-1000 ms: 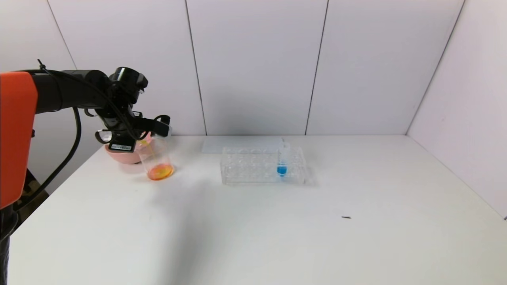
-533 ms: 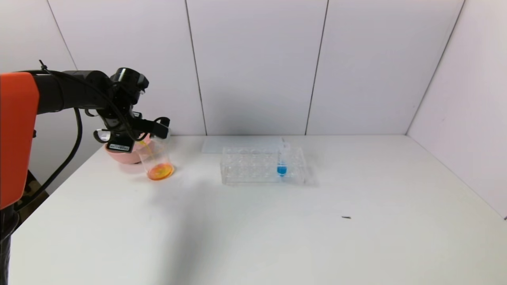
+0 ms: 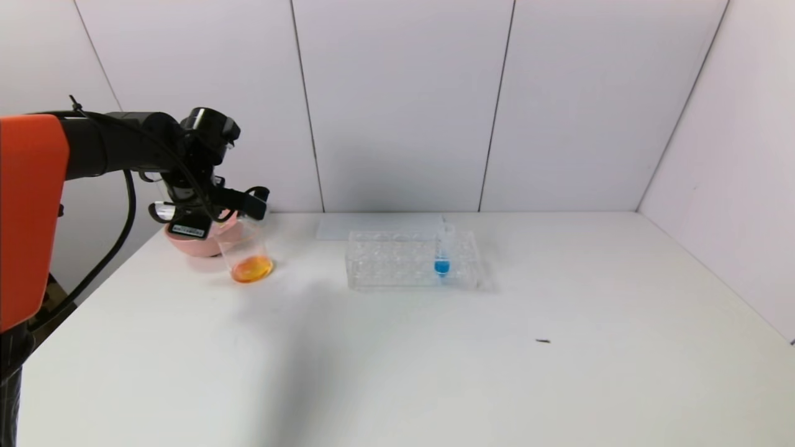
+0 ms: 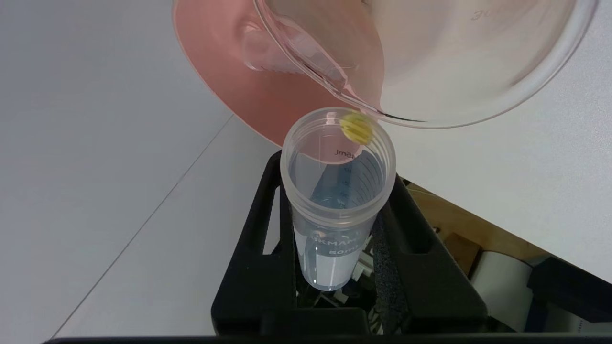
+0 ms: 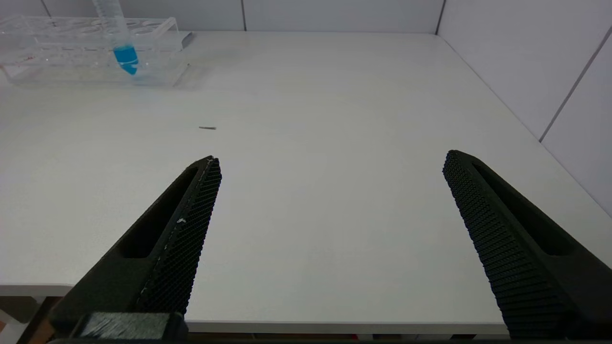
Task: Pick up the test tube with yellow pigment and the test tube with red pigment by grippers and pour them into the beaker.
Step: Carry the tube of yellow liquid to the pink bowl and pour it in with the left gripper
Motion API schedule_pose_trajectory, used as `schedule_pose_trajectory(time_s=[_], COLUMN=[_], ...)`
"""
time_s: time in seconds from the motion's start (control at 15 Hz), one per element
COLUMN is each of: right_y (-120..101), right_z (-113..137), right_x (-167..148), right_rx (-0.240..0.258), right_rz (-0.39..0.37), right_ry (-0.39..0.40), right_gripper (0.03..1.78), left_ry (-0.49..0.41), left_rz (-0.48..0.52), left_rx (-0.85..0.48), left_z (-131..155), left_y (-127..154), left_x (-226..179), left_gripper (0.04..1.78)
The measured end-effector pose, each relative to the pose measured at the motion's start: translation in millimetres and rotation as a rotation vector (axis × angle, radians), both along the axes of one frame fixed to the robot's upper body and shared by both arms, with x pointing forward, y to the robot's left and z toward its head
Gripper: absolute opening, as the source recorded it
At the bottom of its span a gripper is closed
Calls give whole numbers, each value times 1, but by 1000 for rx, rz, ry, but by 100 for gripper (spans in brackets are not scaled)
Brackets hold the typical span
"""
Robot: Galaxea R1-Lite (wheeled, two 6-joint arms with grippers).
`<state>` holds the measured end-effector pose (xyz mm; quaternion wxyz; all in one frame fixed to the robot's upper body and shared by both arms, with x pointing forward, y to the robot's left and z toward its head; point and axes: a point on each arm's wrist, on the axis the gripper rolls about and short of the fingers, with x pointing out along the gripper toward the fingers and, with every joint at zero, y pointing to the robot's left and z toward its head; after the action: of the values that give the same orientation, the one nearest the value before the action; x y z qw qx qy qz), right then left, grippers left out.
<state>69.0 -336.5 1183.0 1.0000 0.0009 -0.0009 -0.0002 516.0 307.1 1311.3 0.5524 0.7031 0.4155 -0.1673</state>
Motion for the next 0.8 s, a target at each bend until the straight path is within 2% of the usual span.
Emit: schedule_pose_trajectory(time_s=[0.8], right_y=[0], right_z=[0], right_x=[0], right_rx=[0], right_rz=[0], right_ry=[0], right_gripper=[170], left_ry=[-2], left_rz=[-12], left_rx=[9], left_z=[1], left_y=[-5], left_x=[0], left_gripper=[47])
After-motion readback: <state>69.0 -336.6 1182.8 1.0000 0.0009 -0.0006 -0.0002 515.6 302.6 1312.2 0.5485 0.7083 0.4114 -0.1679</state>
